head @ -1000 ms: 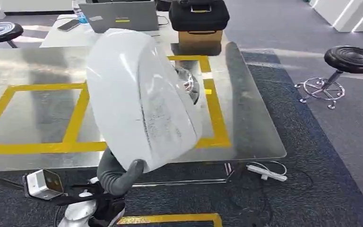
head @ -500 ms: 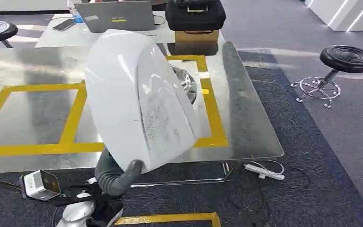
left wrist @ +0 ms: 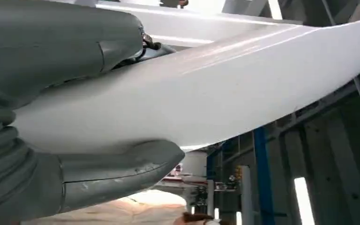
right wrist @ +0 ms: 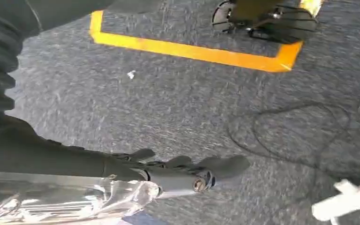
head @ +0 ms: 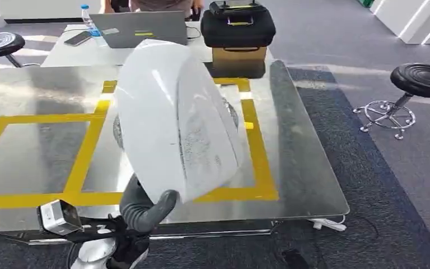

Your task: Take the parts from the cabinet and place them on the table.

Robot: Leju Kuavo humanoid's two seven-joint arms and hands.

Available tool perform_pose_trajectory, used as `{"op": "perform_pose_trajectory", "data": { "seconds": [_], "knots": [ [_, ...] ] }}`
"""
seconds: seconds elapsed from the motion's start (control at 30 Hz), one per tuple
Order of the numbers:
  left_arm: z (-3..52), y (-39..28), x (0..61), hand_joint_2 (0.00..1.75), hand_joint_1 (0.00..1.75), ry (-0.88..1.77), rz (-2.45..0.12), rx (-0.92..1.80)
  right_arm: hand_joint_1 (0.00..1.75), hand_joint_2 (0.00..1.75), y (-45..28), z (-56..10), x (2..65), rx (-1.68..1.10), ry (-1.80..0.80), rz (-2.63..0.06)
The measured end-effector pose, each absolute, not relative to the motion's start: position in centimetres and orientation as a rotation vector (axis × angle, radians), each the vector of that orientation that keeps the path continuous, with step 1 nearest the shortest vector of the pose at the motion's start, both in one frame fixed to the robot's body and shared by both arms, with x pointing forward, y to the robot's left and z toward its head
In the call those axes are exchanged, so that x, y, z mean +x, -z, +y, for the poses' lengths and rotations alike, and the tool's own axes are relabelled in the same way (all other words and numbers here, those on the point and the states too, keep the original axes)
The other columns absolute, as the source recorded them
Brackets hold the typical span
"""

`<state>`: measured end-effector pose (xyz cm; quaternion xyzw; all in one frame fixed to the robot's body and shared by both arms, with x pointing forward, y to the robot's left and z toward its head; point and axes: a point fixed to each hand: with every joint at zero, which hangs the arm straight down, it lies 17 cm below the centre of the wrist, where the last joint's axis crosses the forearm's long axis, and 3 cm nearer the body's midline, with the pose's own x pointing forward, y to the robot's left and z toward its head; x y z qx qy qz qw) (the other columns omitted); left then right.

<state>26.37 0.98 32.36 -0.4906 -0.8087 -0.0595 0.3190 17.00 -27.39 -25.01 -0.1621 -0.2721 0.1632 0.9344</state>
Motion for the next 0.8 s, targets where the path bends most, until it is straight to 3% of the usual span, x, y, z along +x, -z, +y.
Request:
{"op": "perform_pose_trajectory", "data": {
  "seconds": [0.8],
  "knots": [
    [1.95, -32.73, 26.22, 1.75, 1.75, 0.102, -2.146, -1.325, 0.0, 1.75, 24.83, -27.43, 17.54, -0.335, -0.337, -0.569]
  ]
}}
